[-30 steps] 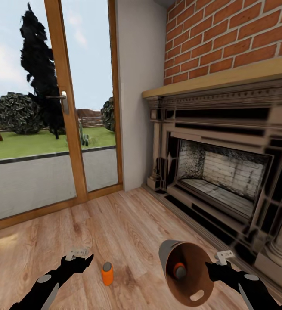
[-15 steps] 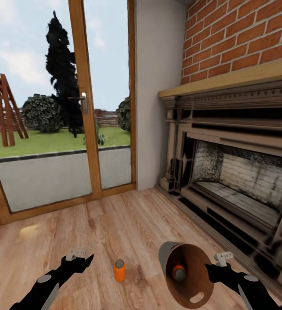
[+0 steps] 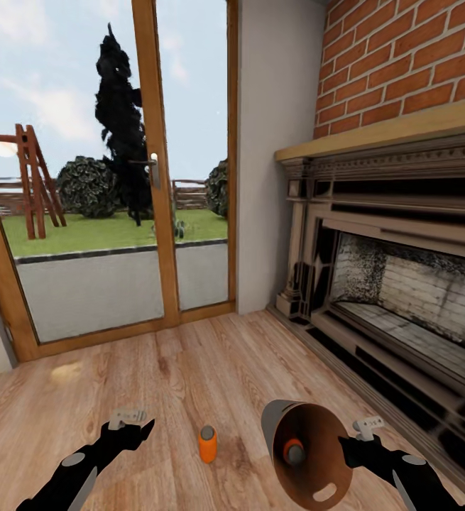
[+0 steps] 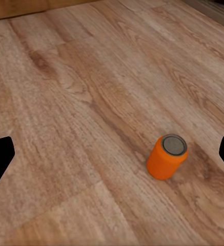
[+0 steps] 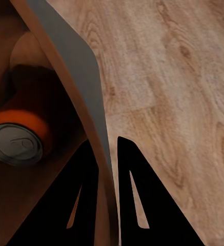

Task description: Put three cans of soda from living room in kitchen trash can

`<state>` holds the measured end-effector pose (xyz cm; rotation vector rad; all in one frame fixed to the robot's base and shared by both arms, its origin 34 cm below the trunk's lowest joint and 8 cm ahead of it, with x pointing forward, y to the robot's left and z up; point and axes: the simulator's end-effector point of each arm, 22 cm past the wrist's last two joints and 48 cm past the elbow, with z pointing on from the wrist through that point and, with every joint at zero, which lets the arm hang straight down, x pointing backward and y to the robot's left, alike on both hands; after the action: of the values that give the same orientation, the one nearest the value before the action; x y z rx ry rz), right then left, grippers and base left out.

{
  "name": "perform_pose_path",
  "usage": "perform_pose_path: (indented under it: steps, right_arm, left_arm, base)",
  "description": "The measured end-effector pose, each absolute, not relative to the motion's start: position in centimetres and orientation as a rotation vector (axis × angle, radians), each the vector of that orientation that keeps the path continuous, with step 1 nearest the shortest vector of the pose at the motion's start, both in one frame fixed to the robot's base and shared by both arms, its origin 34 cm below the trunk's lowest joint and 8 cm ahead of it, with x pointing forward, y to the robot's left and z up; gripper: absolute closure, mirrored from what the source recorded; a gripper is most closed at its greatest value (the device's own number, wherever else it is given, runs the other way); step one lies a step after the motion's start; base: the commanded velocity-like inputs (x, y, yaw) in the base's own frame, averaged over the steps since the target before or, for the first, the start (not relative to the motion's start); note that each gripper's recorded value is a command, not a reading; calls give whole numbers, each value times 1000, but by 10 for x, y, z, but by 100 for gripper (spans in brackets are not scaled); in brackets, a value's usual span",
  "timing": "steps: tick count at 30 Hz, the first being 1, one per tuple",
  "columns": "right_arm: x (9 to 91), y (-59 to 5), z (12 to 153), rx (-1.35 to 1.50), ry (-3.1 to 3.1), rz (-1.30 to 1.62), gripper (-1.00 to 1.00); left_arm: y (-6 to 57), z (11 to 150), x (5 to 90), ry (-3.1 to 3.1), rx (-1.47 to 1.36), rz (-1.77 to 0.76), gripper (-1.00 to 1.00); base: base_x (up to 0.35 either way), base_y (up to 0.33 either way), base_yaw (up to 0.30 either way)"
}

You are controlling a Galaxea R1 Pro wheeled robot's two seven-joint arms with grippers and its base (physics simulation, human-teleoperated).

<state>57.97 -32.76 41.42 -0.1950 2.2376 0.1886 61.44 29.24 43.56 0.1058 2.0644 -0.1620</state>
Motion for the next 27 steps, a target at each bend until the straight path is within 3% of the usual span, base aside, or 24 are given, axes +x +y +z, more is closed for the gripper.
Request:
perform_pose_path:
  steps: [12, 20, 27]
  right_arm:
    - [578, -325, 411, -200, 2246, 192, 100]
    - [577, -325, 410, -201, 2248, 192, 100]
    - [577, -325, 411, -202, 2246, 191, 100]
  left_arm:
    - [287, 434, 613, 2068, 126, -163, -100]
    - [290, 432, 614, 2073, 128, -127, -100]
    - [290, 434, 614, 2070, 127, -124, -100]
  base:
    - [-8, 0, 0]
    - [-146, 0, 3]
    - [-140, 0, 143]
